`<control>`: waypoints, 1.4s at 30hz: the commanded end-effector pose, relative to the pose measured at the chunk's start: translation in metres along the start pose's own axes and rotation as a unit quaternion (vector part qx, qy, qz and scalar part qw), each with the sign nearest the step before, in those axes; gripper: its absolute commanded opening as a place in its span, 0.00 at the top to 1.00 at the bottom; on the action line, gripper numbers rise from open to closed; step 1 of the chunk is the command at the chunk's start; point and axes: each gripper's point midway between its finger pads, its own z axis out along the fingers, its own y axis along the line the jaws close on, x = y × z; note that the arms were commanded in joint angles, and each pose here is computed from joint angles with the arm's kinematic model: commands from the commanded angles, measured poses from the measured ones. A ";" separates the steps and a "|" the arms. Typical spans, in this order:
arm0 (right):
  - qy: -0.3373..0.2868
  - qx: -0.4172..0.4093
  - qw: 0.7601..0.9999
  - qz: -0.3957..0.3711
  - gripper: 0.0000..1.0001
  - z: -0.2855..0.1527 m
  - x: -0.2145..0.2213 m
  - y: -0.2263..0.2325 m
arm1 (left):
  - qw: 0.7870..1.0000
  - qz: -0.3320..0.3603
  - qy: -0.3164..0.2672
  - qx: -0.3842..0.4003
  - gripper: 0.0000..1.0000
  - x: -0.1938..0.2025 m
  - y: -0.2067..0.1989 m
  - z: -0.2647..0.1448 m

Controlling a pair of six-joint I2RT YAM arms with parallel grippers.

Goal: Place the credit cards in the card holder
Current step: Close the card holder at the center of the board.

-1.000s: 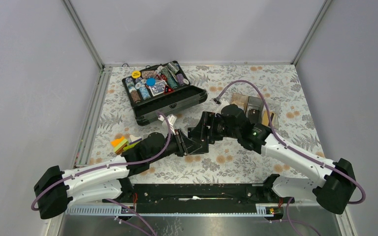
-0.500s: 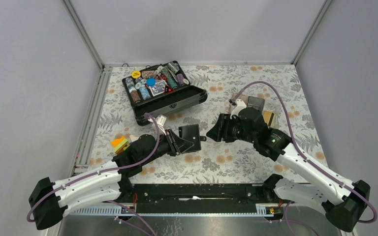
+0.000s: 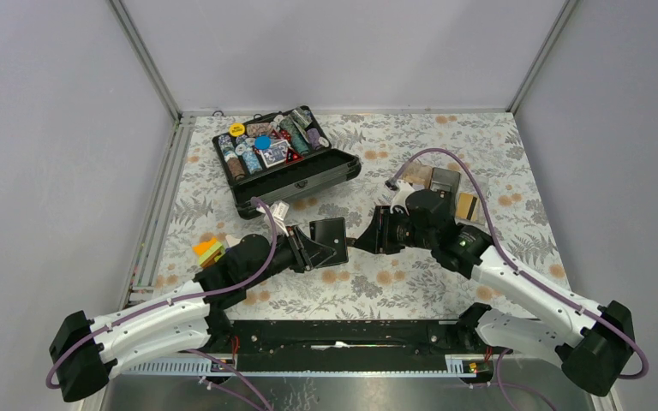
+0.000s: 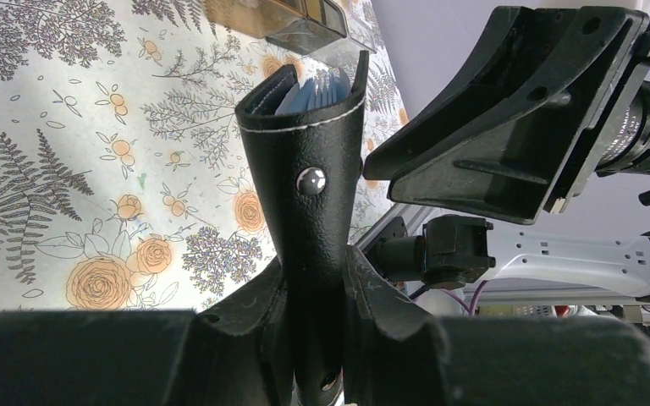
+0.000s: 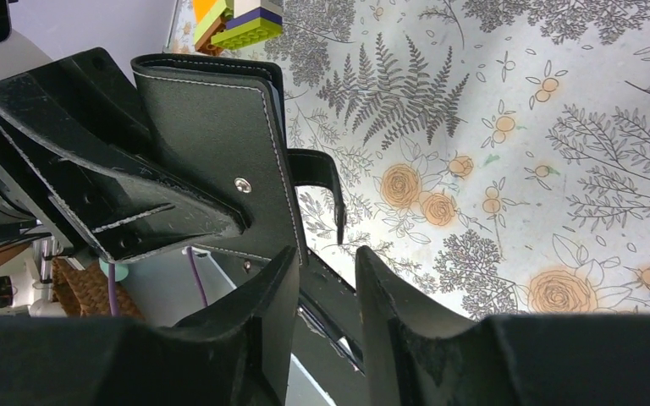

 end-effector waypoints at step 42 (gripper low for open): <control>-0.003 0.000 0.999 -0.048 1.00 0.011 -0.001 -0.009 | 0.999 0.018 -0.029 -0.009 1.00 -0.020 -0.008 -0.001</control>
